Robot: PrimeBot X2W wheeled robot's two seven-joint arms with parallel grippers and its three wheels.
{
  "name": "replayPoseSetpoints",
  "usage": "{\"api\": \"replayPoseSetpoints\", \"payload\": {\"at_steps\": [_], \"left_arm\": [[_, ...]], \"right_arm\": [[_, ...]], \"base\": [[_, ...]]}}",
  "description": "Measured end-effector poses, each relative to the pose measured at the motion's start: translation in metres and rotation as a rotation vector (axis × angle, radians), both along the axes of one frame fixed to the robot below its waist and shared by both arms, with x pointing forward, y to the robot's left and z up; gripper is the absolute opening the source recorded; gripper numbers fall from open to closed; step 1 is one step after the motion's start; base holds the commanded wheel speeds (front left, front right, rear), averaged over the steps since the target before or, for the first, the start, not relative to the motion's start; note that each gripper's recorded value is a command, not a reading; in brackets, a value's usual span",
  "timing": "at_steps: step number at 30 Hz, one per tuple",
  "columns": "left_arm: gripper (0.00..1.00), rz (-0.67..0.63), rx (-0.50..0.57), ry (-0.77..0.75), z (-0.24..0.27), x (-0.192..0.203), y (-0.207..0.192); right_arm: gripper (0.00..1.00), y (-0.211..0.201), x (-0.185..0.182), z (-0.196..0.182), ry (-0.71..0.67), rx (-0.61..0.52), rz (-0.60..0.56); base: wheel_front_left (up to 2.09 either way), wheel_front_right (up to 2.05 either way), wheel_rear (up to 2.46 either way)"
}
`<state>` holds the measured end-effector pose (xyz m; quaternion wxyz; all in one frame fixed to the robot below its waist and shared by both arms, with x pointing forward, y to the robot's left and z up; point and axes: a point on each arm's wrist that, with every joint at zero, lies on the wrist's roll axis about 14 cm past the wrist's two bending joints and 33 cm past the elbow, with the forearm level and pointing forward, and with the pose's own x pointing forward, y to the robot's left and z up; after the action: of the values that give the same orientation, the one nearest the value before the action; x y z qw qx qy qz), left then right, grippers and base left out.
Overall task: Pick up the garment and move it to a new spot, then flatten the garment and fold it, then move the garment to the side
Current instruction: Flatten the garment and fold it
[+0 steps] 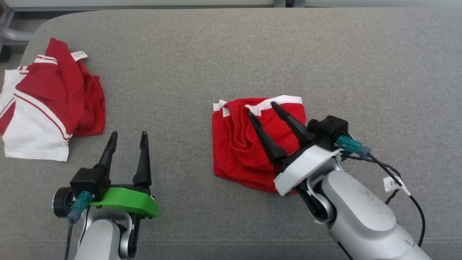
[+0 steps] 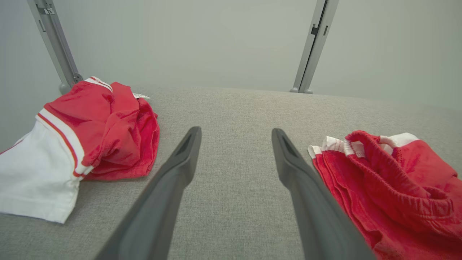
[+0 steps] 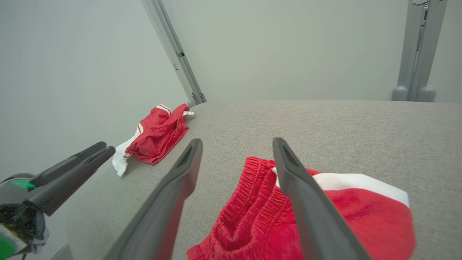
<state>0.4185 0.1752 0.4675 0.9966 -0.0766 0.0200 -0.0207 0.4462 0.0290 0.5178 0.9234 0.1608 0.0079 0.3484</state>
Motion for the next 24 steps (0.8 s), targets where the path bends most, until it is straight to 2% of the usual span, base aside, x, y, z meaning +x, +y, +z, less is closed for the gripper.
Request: {"api": "replayPoseSetpoints", "payload": {"at_steps": [7,11,17,24], "left_arm": [[1.00,-0.007,0.011,-0.020,0.006,0.001,-0.001],[1.00,-0.012,0.018,-0.029,0.010,0.001,-0.002],[1.00,-0.019,0.025,-0.022,0.009,-0.008,-0.003],[1.00,-0.021,0.034,-0.014,0.011,-0.019,-0.004]], "right_arm": [[1.00,-0.077,0.007,0.006,-0.076,-0.035,-0.243],[1.00,-0.117,0.000,-0.003,-0.078,-0.088,-0.359],[1.00,-0.158,-0.019,-0.020,-0.040,-0.153,-0.468],[1.00,-0.174,-0.038,-0.026,-0.015,-0.202,-0.506]], "base": [[0.00,0.00,0.00],[0.00,0.00,0.00],[0.00,0.00,0.00],[0.00,0.00,0.00]]}}
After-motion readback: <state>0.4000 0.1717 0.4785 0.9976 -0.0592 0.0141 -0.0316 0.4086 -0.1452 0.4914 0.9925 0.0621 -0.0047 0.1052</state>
